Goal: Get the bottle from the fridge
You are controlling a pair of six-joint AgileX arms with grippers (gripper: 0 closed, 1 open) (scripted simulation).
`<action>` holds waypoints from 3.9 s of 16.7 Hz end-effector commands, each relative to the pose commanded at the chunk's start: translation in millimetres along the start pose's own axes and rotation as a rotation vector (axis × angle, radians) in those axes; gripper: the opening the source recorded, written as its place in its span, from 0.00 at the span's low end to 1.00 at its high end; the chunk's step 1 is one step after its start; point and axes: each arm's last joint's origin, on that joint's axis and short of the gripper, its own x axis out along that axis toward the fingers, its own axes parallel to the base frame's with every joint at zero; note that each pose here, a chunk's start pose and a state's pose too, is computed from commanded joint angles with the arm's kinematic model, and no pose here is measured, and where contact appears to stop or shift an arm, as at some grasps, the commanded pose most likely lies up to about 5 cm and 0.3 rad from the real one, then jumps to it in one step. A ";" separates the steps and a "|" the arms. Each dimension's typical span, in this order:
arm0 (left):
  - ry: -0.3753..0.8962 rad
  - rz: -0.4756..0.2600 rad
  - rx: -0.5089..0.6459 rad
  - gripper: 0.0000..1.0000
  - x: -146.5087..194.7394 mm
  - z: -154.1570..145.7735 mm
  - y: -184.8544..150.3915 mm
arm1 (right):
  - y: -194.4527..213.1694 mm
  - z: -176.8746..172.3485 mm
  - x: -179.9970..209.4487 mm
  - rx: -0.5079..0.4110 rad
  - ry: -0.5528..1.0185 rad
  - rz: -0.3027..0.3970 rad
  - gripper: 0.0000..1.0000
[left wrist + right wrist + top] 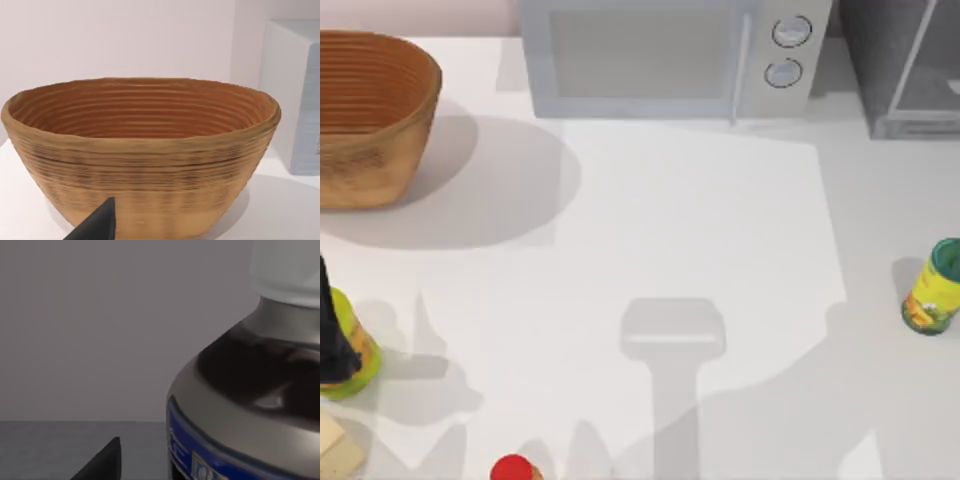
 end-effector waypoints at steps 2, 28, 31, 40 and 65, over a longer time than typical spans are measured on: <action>0.000 0.000 0.000 1.00 0.0 0.0 0.0 | 0.0 0.0 0.0 0.000 0.000 0.000 0.70; 0.000 0.000 0.000 1.00 0.0 0.0 0.0 | -1.8 46.7 -0.4 -0.001 -0.006 -0.002 0.00; 0.000 0.000 0.000 1.00 0.0 0.0 0.0 | -1.9 50.4 -0.8 0.001 -0.001 -0.003 0.00; 0.000 0.000 0.000 1.00 0.0 0.0 0.0 | -3.0 52.7 -42.8 0.000 -0.004 0.000 0.00; 0.000 0.000 0.000 1.00 0.0 0.0 0.0 | 77.7 121.1 -241.9 -0.004 -0.009 0.007 0.00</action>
